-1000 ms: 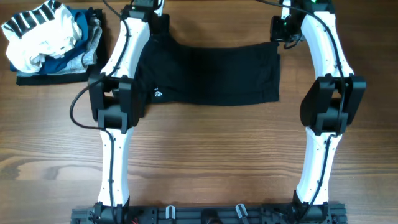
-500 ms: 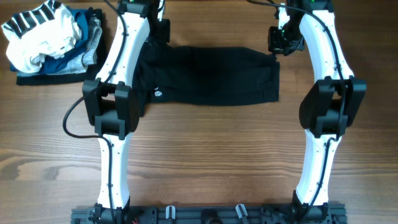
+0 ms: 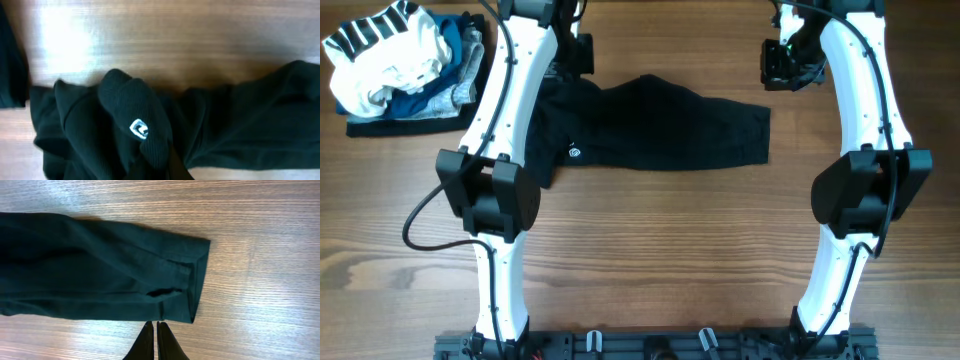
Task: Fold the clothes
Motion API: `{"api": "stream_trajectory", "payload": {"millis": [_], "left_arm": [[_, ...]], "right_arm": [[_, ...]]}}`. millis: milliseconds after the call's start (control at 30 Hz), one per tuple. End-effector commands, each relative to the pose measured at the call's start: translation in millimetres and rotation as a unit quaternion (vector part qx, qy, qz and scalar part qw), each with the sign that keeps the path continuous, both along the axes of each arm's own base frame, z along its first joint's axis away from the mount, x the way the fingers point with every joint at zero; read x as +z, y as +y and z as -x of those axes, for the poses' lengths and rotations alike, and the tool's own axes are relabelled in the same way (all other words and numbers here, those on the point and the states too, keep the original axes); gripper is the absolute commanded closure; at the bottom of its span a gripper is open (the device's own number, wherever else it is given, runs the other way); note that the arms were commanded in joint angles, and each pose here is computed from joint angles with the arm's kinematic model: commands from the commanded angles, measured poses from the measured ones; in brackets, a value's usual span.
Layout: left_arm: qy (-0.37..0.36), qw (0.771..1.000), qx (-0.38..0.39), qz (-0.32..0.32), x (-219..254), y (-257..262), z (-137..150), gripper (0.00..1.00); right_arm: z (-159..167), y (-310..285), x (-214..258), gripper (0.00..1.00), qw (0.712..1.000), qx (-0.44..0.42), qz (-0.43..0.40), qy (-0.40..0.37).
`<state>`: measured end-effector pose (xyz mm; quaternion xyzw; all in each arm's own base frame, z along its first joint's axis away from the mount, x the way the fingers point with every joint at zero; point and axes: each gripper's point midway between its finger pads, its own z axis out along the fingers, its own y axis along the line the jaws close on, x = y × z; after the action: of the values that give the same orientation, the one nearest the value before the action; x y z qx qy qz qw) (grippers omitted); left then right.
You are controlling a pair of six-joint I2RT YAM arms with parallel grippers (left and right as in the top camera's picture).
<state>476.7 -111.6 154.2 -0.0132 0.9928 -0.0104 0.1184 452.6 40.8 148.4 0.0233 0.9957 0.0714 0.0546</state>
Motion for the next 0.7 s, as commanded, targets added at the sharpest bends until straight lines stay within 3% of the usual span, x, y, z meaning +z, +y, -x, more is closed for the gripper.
{"api": "stream_trajectory", "payload": {"millis": [0,200,500,633,667], "left_arm": [[0.02,1.0,0.02,-0.005,4,2,15,0.96],[0.054,0.998,0.014,-0.001,-4,-14,33,0.96],[0.222,0.974,-0.014,-0.042,-66,-34,117,0.96],[0.238,0.97,-0.005,-0.047,-74,-28,123,0.96],[0.236,0.971,0.008,-0.045,-74,-23,120,0.79]], "right_arm": [[1,13,13,0.96,1.0,0.003,-0.017,-0.01],[4,15,12,0.96,1.0,0.002,-0.017,-0.004],[6,14,12,0.96,1.0,-0.002,-0.017,0.0],[6,14,12,0.96,1.0,-0.002,-0.017,0.0],[6,14,12,0.96,1.0,-0.002,-0.017,0.0]]}}
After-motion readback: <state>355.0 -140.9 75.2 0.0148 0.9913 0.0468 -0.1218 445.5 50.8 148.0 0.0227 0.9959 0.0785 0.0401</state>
